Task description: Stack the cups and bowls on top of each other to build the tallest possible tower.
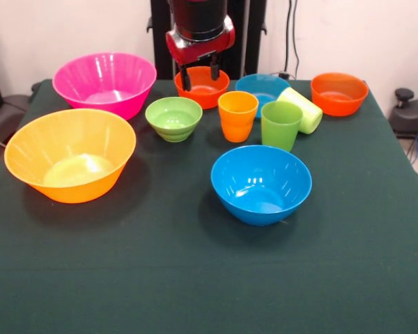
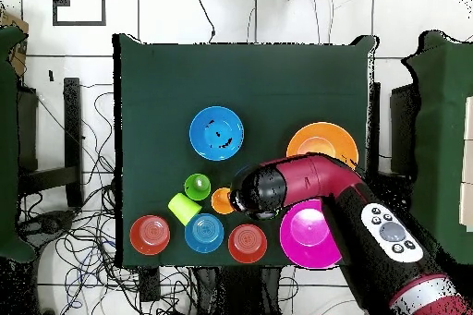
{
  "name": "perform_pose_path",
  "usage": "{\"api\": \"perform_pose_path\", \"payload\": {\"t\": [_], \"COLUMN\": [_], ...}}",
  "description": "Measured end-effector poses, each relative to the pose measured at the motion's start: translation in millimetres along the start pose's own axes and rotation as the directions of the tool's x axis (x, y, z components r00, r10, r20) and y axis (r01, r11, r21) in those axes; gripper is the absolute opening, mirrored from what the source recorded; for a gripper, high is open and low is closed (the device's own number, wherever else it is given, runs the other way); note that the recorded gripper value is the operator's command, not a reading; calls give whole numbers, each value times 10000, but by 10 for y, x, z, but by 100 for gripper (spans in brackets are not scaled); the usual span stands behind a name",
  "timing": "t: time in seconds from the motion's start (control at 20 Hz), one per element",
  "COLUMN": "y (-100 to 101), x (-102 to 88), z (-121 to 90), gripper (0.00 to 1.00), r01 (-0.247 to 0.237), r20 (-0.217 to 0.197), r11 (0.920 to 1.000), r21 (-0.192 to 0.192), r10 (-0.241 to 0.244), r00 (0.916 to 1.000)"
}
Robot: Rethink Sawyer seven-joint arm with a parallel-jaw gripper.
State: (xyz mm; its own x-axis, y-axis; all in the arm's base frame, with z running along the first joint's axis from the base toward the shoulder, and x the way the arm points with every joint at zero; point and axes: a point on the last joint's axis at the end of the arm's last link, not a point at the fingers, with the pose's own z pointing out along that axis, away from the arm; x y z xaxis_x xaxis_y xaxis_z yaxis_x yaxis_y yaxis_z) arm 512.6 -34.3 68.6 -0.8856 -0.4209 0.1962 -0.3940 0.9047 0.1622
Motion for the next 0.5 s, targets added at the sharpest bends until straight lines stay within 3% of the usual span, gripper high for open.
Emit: {"api": "perform_pose_path", "payload": {"t": [0.15,0.5], "y": [-14,-63], "x": [29,98], "z": [19,53], "gripper": [100,100], "r01": [-415,-611], "r20": [-73,-210], "r11": [9991,9981], "r21": [15,44], "r10": [415,612], "r00": [9991,9979]}}
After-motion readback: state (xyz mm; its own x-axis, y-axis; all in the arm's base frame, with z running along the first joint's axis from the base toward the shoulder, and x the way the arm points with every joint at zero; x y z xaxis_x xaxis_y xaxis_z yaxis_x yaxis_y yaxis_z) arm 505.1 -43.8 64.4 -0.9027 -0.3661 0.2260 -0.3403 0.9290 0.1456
